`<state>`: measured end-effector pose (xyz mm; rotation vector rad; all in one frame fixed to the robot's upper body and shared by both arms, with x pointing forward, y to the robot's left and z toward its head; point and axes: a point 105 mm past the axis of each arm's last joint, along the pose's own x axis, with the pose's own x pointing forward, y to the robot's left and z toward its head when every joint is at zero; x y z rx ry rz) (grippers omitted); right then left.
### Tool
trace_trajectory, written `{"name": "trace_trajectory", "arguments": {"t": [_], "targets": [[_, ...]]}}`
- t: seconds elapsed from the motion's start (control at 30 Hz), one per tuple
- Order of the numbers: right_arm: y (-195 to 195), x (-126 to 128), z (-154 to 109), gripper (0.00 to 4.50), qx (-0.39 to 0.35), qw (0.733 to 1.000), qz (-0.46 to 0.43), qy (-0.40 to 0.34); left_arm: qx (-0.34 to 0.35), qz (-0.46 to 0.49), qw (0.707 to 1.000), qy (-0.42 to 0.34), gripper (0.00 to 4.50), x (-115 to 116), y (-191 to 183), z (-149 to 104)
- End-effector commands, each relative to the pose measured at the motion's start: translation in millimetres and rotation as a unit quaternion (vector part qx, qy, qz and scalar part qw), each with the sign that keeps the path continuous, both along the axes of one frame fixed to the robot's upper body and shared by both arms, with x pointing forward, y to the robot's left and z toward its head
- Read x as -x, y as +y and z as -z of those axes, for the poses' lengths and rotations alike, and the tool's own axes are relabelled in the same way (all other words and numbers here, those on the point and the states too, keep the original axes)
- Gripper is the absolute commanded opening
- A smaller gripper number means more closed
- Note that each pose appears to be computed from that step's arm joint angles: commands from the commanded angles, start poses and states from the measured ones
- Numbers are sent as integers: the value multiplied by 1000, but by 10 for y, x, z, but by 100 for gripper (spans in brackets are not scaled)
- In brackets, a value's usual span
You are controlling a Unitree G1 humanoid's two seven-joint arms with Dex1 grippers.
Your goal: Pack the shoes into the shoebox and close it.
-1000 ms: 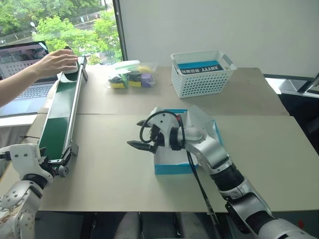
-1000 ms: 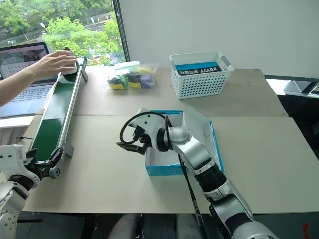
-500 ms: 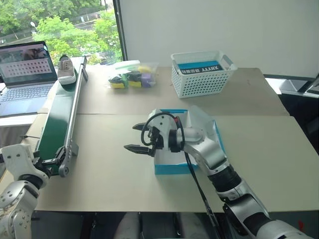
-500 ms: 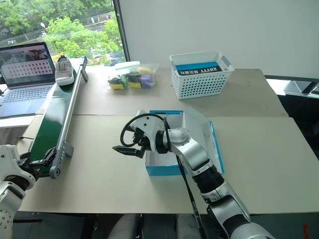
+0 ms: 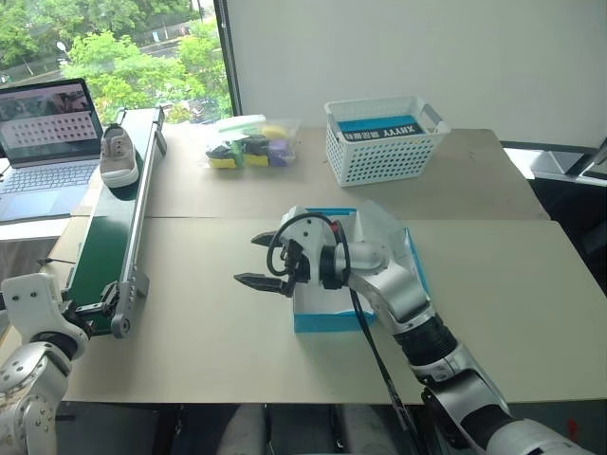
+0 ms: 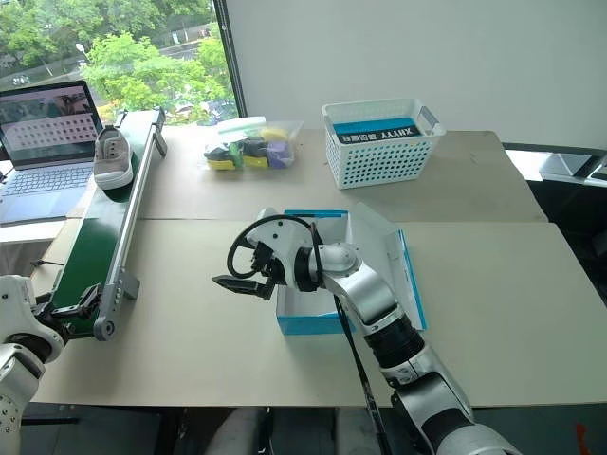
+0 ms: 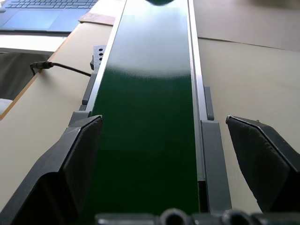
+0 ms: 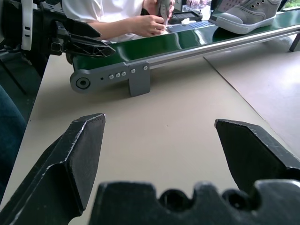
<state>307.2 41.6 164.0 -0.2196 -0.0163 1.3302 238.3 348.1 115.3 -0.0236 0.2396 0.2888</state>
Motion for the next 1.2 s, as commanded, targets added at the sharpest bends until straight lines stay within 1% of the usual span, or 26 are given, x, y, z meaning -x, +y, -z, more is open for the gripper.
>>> {"name": "trace_trajectory", "arguments": {"t": [0.03, 0.2, 0.47, 0.73, 1.2], "targets": [[5, 22, -164, 445, -24, 1000, -3, -6, -21, -18, 1000, -13, 450, 5, 90, -94], [10, 10, -156, 445, -23, 1000, 1, 2, -21, -30, 999, -9, 450, 0, 137, -67], [-18, 13, -157, 445, -29, 999, 12, 5, -19, -24, 1000, -10, 450, -35, 99, -37], [-46, 13, -120, 445, -16, 1000, 17, 3, -13, -20, 1000, -2, 450, -52, 75, 31], [-34, -34, -185, 445, -36, 999, 27, 4, -12, -31, 999, -10, 450, -95, 126, -4]]}}
